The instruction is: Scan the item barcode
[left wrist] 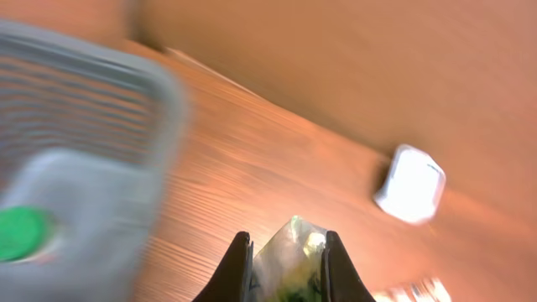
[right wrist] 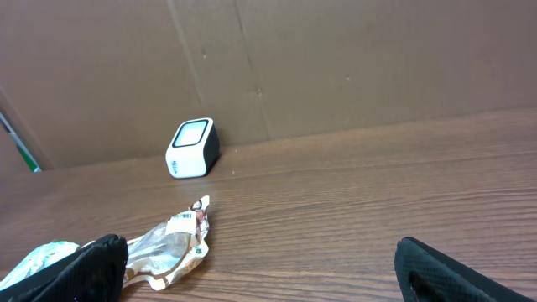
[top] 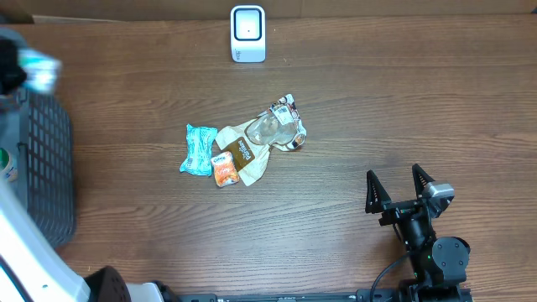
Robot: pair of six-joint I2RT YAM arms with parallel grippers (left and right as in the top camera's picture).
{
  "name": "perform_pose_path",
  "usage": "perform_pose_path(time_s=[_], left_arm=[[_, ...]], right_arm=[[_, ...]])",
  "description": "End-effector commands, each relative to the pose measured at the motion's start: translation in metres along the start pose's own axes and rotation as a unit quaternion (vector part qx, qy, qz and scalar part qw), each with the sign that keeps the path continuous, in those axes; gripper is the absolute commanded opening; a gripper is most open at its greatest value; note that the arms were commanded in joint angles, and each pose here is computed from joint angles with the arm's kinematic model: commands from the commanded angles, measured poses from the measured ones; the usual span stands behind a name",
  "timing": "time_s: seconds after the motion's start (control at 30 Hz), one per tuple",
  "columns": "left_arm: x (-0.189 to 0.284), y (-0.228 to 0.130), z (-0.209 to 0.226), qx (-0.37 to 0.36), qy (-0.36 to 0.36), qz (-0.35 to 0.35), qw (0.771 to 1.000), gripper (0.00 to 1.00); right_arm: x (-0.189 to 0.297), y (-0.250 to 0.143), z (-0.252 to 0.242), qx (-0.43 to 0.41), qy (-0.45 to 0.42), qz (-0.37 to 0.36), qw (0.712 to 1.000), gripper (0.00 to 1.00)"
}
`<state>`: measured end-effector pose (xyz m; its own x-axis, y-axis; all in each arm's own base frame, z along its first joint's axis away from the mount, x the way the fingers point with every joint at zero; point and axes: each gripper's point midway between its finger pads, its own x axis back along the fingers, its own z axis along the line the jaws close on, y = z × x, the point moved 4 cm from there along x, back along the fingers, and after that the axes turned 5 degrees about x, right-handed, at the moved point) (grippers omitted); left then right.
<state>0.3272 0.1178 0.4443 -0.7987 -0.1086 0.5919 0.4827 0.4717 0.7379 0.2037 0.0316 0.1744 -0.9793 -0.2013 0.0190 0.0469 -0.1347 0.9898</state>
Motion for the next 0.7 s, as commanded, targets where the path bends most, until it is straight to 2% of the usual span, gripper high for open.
perform_pose_path(time_s=[0.0, 0.03, 0.23, 0.37, 0.53, 0.67], left_arm=[[-0.018, -0.038, -0.057, -0.069, -0.077, 0.08, 0.991, 0.04], [-0.025, -0.062, -0.081, -0.094, -0.1, 0.121, 0.983, 0.04], [-0.065, -0.148, -0.136, -0.165, -0.134, 0.258, 0.942, 0.04], [-0.104, -0.214, -0.149, -0.203, -0.122, 0.336, 0.912, 0.04], [-0.15, -0.283, -0.152, -0.231, -0.113, 0.396, 0.881, 0.04], [-0.178, -0.312, -0.148, -0.237, -0.108, 0.414, 0.872, 0.05]], right_arm=[[0.0, -0.002, 0.0, 0.0, -0.002, -0.001, 1.0, 1.0], [0.0, -0.002, 0.0, 0.0, -0.002, -0.001, 1.0, 1.0], [0.0, -0.002, -0.001, 0.0, -0.002, -0.001, 1.0, 1.0], [0.0, -0.002, 0.0, 0.0, -0.002, -0.001, 1.0, 1.0], [0.0, -0.002, 0.0, 0.0, -0.002, -0.001, 1.0, 1.0], [0.0, -0.002, 0.0, 0.0, -0.002, -0.001, 1.0, 1.0]])
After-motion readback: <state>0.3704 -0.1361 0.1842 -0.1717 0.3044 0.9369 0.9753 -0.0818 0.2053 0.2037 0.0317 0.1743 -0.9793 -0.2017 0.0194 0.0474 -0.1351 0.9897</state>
